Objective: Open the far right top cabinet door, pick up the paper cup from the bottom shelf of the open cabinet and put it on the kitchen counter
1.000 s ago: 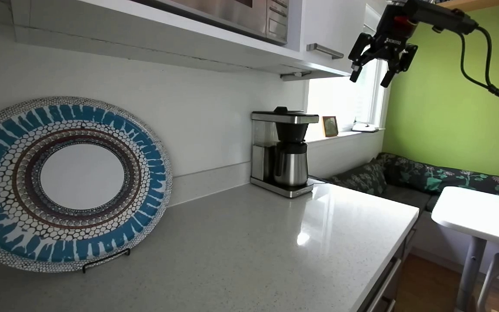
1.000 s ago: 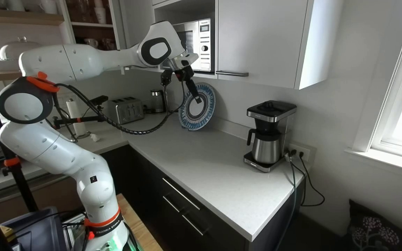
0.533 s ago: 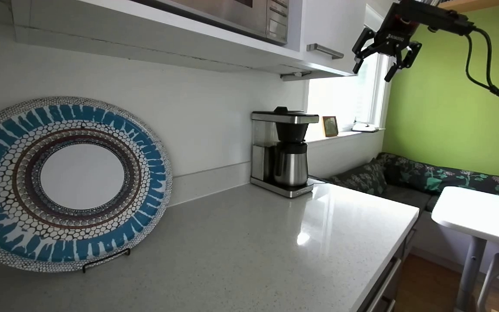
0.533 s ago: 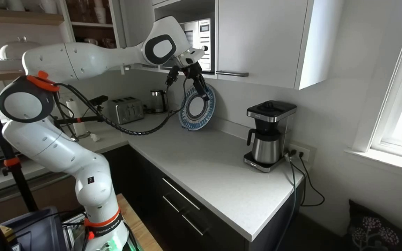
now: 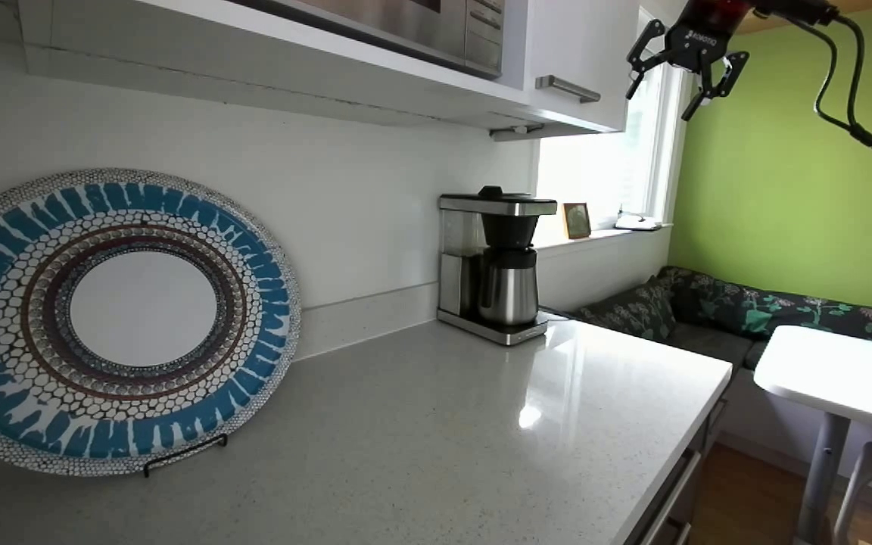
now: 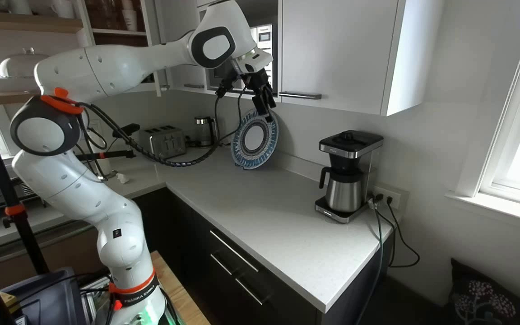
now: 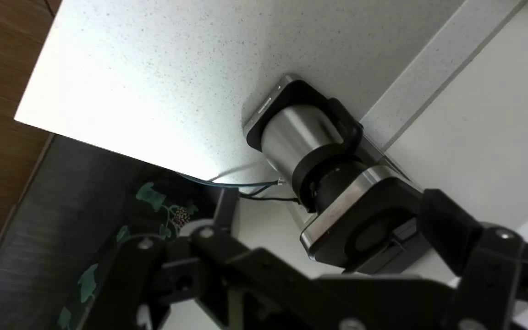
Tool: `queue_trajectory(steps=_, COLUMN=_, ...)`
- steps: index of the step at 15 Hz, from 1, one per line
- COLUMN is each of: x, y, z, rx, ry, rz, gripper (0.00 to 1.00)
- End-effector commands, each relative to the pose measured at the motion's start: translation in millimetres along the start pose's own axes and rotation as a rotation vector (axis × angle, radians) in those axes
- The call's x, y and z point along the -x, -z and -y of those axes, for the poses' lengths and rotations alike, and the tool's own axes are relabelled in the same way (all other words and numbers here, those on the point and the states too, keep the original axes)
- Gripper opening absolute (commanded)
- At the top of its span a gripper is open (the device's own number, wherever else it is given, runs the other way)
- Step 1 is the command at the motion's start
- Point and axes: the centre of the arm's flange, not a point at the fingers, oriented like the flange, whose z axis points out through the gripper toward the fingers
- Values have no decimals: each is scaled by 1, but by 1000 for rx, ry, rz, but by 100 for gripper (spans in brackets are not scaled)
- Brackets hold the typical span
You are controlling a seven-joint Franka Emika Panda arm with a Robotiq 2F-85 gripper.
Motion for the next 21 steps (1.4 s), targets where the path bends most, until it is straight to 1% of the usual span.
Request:
queue_trajectory(steps=1, x=-20, y=15, z=14, rx=-53, ry=-65, rz=3, gripper=100)
queue_trajectory(steps=3, x=-25, y=18, z=19, rx=-105, ry=-55, rz=-5, gripper=100)
queue_trajectory(steps=6, x=-33, y=15, z=30, rx=-148, ry=-61, rz=6, gripper=100)
queue_trajectory(steps=9, x=-38, y=10, z=42, rx=-208, ry=-59, rz=-2, gripper=100)
queue_trajectory(steps=12, x=-41, y=1, z=57, rx=-248, ry=-72, rz=-2, gripper=100)
queue_trajectory(steps=15, x=-41, y=-9, z=68, rx=-267, ry=-90, rz=12, gripper=100)
queue_trajectory(steps=21, x=-40, y=-24, z=82, rx=-258, ry=-120, rz=31, gripper=100)
